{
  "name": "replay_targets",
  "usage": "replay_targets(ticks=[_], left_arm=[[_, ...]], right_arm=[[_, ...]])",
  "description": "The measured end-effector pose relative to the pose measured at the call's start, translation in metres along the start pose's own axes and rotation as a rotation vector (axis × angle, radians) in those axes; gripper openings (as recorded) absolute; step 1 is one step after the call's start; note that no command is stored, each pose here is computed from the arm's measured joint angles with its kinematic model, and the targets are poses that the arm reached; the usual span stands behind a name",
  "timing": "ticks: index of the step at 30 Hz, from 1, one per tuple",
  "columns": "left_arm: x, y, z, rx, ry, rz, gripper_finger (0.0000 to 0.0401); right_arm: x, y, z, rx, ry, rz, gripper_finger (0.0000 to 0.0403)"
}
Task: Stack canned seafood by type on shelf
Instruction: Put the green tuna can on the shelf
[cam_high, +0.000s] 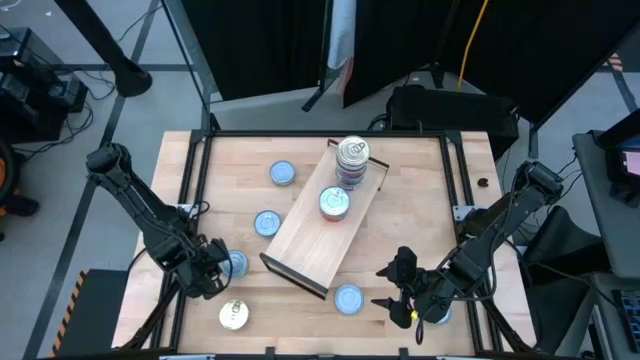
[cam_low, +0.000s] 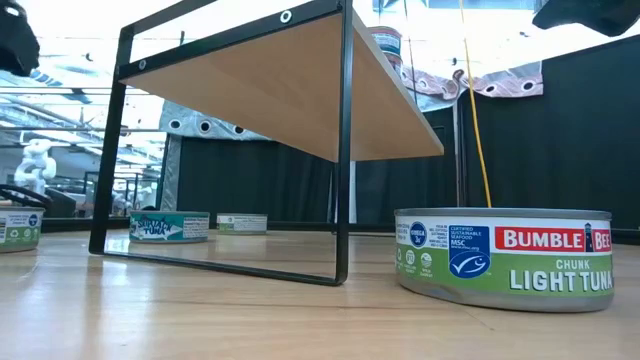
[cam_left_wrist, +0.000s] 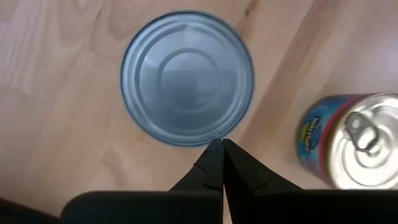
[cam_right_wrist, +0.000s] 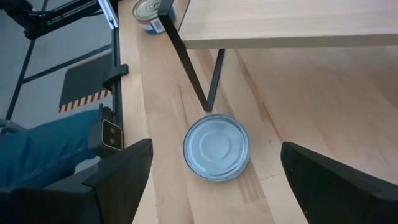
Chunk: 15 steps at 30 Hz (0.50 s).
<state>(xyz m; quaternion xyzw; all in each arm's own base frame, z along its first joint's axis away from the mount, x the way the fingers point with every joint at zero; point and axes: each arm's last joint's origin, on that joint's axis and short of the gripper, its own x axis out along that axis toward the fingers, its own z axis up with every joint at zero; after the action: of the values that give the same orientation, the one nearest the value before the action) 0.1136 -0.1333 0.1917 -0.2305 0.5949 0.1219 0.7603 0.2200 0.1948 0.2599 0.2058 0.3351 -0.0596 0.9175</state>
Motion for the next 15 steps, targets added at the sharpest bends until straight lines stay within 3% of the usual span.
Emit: replay_targets(ticks=[15], left_arm=[[0.022, -0.007, -0.003, 0.014, 0.057, 0.104, 0.0000]], right_arm=[[-0.001, -0.007, 0.006, 0.001, -0.006, -0.030, 0.0348]])
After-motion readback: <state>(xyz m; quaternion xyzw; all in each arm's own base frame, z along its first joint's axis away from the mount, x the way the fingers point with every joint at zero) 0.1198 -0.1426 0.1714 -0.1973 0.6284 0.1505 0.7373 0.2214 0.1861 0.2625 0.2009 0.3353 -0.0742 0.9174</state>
